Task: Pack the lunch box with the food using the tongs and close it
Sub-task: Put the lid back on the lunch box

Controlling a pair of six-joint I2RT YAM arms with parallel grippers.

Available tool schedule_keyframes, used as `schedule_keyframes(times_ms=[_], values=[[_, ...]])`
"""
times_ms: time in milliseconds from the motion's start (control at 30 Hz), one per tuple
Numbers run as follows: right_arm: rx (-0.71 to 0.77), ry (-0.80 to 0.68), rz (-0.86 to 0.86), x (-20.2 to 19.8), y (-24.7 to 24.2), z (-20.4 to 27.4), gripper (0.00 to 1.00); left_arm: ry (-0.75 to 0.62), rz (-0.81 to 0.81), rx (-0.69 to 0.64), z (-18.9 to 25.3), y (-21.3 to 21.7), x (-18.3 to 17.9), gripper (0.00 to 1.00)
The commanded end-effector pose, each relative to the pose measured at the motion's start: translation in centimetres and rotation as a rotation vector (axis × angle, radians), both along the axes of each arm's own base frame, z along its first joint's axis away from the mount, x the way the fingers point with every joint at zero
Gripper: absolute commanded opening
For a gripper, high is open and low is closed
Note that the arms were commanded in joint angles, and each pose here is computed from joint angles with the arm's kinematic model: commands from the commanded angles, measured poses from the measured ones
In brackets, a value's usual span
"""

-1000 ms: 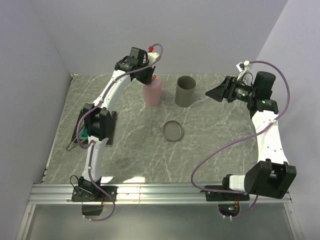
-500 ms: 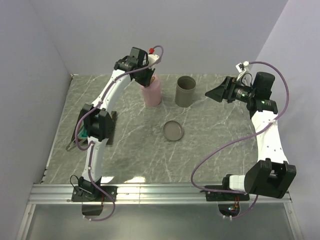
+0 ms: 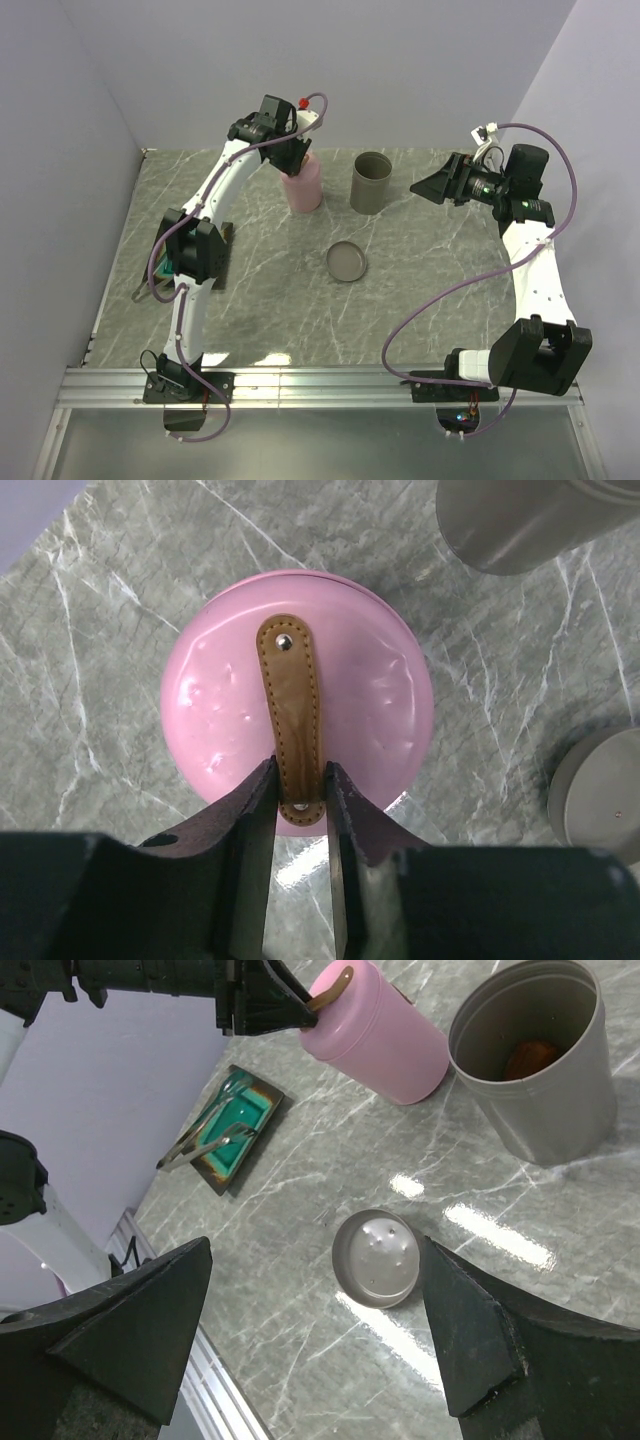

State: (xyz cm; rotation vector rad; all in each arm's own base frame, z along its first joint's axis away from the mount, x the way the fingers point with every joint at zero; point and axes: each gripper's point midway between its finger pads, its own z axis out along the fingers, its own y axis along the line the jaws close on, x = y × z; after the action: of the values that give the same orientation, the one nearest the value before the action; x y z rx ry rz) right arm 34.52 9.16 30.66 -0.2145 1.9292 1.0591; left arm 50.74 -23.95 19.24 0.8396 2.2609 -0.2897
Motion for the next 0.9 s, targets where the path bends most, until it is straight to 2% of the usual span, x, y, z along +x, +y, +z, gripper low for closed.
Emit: schedule_keyframes(times_ms=[0, 67, 400, 433, 500, 600, 733, 767, 833, 867], values=[[0.001, -0.034, 0.013, -0.2, 0.0, 0.5, 0.91, 0.022, -0.022, -0.01, -0.7, -0.8, -0.5, 0.31], [0.001, -0.032, 0.016, -0.3, 0.1, 0.4, 0.91, 0.006, -0.024, -0.021, -0.9, -1.1, -0.1, 0.31], [-0.029, -0.052, 0.014, -0.7, 0.0, 0.4, 0.93, -0.125, 0.01, -0.04, 2.0, -1.1, 2.2, 0.54], [-0.029, -0.052, 0.013, -0.8, 0.0, 0.5, 0.94, -0.148, 0.024, -0.043, 2.8, -0.8, 2.5, 0.56], [-0.032, -0.054, 0.013, -1.0, 0.0, 0.5, 0.95, -0.192, 0.044, -0.076, 4.6, -0.6, 3.0, 0.7], [-0.062, -0.078, 0.009, -1.3, -0.1, 0.4, 0.95, -0.283, 0.069, -0.163, 8.9, -0.2, 3.0, 0.75], [-0.14, -0.109, 0.013, -1.5, -0.4, -0.2, 0.96, -0.4, 0.043, -0.324, 16.1, 0.3, 0.5, 0.82], [-0.157, -0.072, 0.001, -1.8, -0.5, -0.9, 0.96, -0.402, 0.033, -0.362, 17.1, 0.2, -0.3, 0.88], [-0.22, -0.106, 0.026, -2.1, -0.4, -1.4, 0.96, -0.425, -0.019, -0.427, 19.5, -0.1, -2.5, 0.99], [-0.233, -0.089, 0.035, -2.5, -0.2, -2.0, 0.96, -0.423, -0.037, -0.448, 19.9, -0.3, -3.2, 0.99]])
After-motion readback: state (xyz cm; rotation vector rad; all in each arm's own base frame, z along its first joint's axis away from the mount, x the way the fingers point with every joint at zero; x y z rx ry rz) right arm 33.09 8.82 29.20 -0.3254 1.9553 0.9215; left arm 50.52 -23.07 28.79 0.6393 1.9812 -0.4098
